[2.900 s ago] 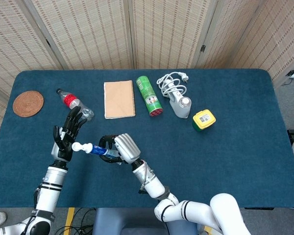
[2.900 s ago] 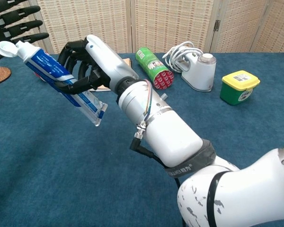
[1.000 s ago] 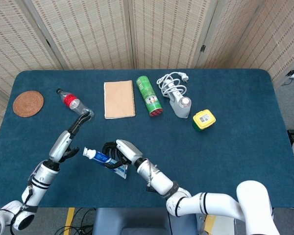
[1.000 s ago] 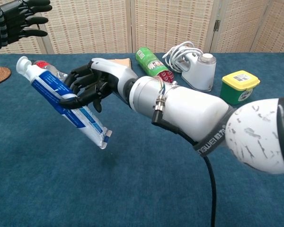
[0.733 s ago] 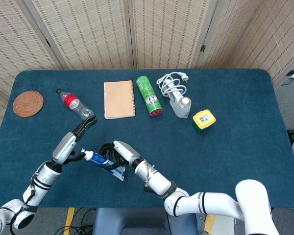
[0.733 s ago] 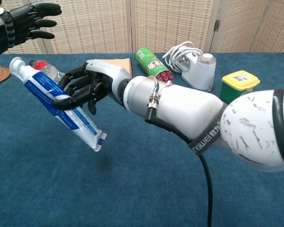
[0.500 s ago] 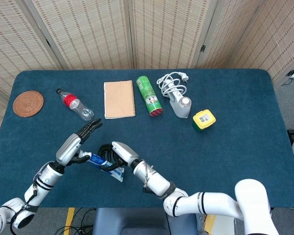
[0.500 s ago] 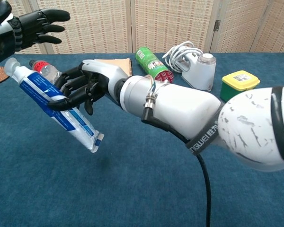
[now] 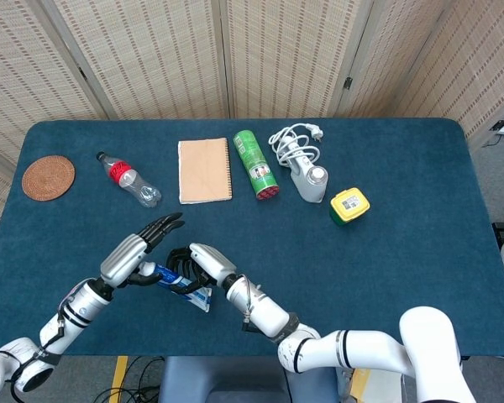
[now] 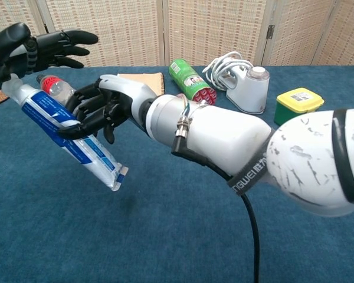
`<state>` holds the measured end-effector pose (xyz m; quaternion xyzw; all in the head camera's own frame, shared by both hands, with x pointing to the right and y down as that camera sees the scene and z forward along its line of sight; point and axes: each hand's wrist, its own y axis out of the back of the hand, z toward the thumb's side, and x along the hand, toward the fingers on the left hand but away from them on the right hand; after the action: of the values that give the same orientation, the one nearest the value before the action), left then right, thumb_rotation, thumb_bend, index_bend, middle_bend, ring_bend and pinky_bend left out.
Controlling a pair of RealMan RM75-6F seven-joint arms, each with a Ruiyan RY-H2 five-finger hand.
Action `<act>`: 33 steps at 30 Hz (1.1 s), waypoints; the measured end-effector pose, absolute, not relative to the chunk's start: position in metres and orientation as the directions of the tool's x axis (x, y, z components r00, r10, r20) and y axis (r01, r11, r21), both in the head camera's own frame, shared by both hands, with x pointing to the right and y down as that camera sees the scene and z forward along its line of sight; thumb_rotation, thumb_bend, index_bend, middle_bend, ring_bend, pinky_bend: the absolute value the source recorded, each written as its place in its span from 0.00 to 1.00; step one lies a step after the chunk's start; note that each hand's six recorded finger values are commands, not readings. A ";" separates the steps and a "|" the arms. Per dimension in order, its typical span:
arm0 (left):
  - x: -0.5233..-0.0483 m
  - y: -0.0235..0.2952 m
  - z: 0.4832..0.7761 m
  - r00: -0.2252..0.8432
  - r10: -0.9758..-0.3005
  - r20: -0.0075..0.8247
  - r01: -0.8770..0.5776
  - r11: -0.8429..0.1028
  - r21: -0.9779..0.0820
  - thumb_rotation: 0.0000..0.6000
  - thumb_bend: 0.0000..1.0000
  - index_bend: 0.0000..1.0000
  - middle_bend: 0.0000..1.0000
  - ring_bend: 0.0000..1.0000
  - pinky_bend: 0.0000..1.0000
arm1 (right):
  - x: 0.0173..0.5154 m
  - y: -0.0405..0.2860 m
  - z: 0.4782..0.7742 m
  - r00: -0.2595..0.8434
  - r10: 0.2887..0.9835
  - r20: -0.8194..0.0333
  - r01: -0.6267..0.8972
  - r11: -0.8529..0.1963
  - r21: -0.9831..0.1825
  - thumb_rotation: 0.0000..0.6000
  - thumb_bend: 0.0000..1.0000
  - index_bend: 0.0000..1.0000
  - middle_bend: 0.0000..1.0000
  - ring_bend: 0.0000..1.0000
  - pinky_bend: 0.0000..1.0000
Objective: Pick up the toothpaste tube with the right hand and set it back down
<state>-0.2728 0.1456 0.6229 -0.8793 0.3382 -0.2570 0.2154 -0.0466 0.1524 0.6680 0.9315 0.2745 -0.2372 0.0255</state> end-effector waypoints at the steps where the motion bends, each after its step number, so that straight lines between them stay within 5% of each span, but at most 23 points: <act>1: -0.273 0.146 0.623 0.644 -0.699 0.312 -0.474 -0.684 -0.555 0.00 0.00 0.00 0.00 0.00 0.13 | -0.047 0.152 0.668 0.737 0.499 -0.456 0.522 -0.848 -0.085 1.00 0.63 0.76 0.73 0.61 0.71; 22: -0.266 0.154 0.623 0.695 -0.632 0.343 -0.397 -0.735 -0.551 0.00 0.00 0.00 0.00 0.00 0.13 | -0.049 0.152 0.672 0.735 0.493 -0.466 0.504 -0.857 -0.112 1.00 0.65 0.77 0.75 0.63 0.72; 33: -0.266 0.152 0.624 0.700 -0.628 0.338 -0.403 -0.740 -0.539 0.00 0.00 0.00 0.00 0.00 0.13 | -0.051 0.154 0.671 0.760 0.454 -0.464 0.475 -0.876 -0.079 1.00 0.65 0.64 0.76 0.64 0.72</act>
<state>-0.2662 0.1524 0.6236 -0.8960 0.2879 -0.2587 0.2175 -0.0509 0.1536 0.6712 0.9379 0.2476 -0.2418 0.0217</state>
